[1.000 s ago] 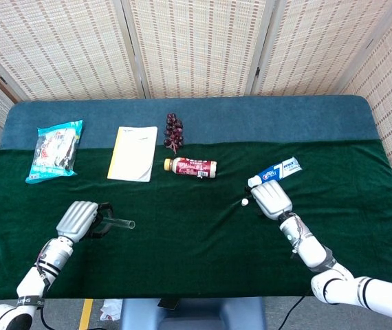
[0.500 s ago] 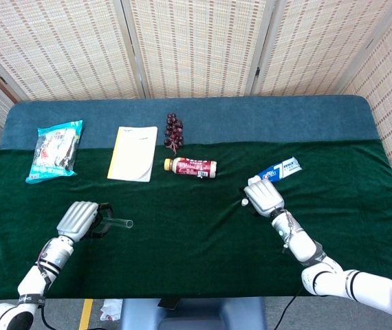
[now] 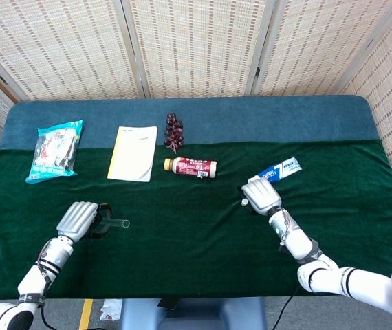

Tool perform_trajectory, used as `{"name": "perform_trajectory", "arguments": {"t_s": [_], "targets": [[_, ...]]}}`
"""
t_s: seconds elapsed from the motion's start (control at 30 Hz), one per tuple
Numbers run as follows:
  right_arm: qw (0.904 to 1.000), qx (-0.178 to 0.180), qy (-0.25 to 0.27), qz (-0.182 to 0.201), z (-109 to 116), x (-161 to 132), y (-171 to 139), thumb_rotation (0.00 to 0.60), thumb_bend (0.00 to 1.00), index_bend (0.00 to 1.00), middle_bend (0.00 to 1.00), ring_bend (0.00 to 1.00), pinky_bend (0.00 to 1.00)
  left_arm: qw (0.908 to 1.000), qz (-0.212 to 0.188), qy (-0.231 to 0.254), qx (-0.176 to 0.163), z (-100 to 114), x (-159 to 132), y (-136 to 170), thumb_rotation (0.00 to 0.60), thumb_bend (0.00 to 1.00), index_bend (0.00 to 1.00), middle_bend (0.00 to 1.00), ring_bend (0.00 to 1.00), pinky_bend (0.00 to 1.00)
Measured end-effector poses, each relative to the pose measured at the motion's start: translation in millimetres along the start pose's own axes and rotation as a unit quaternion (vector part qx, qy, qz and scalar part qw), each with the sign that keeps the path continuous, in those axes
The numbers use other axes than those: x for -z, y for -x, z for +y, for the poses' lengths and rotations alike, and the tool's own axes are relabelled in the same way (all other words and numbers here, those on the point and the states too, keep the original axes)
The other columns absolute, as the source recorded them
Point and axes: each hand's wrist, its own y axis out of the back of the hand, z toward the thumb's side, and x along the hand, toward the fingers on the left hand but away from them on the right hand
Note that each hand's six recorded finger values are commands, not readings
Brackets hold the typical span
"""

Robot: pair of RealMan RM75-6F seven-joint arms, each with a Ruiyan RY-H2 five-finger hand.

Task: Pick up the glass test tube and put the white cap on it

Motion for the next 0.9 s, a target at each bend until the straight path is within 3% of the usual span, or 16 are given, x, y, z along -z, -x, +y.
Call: {"name": "perform_trajectory", "arguments": {"t_s": [0.5,0.9], "targets": [[1.0000,-0.008,-0.005,-0.003,-1.5,-3.3,3.0,0.600,0.41,0.52,0.87,1.00,0.94,1.0000,0.002,0.001,0.003,-1.8,2.7,-0.3,0.600,0.44,0.69,1.00,0.95,0.91],[0.9999,-0.001,0.010,-0.003,6.1,-2.3,-1.1,0.600,0.48,0.66,0.89,1.00,0.94,0.9999,0.003,0.014,-0.001,2.4,2.4,-4.3,0.600,0.44,0.70,1.00,0.95,0.91]]}}
